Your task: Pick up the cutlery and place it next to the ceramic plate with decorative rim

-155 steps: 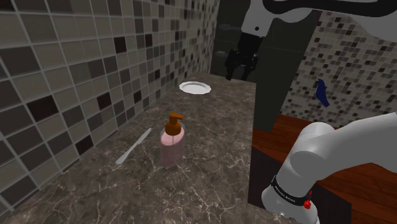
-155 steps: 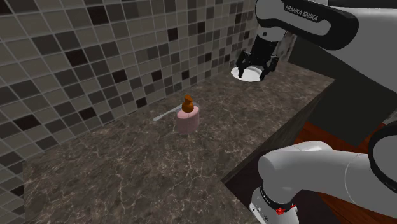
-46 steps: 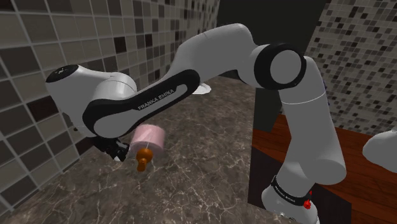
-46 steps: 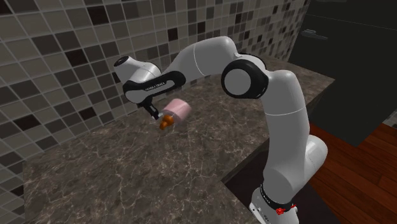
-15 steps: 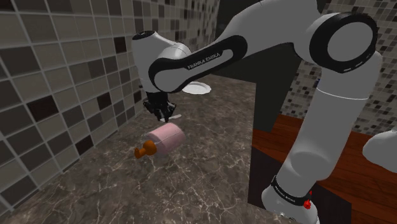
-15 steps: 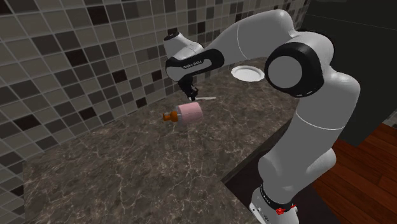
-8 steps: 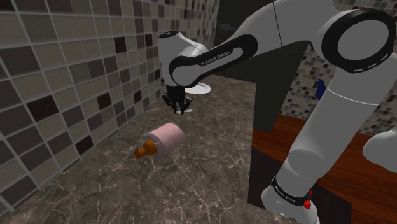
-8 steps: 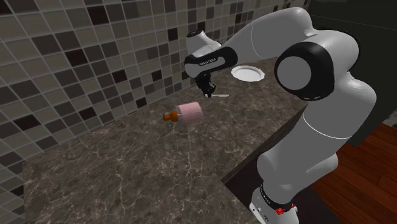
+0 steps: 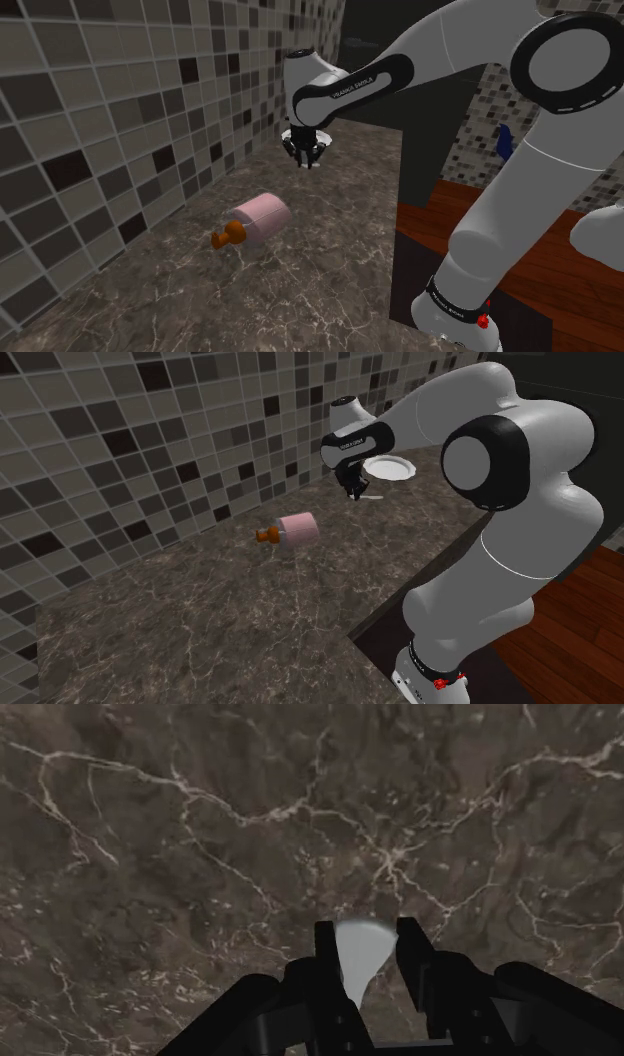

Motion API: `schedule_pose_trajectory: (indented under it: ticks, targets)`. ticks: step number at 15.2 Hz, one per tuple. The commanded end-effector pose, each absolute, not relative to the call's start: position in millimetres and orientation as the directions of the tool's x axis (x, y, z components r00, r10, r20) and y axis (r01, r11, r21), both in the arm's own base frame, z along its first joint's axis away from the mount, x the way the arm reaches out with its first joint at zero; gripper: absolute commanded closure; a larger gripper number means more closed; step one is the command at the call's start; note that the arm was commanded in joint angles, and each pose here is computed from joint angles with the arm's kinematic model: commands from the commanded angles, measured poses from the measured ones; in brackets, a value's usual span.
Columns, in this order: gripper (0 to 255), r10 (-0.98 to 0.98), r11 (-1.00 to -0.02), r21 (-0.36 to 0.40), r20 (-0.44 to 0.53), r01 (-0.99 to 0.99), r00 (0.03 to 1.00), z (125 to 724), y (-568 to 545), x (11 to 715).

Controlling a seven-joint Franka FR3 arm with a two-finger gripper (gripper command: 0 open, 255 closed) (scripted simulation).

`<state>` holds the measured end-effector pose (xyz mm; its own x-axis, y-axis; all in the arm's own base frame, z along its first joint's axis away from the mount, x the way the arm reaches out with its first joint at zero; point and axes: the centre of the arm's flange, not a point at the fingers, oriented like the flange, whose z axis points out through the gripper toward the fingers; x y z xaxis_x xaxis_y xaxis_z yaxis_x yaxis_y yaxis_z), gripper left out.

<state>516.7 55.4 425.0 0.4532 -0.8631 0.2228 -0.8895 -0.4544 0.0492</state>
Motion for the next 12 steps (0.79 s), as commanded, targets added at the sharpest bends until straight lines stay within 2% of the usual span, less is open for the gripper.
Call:
schedule_pose_trajectory:
  ticks: [1, 12]
  targets:
    - [255, -0.862, -0.456, 0.049, 0.223, -0.889, 0.455, 427, 29, 519]
    - [255, -0.862, -0.456, 0.049, 0.223, -0.889, 0.455, 427, -116, 525]
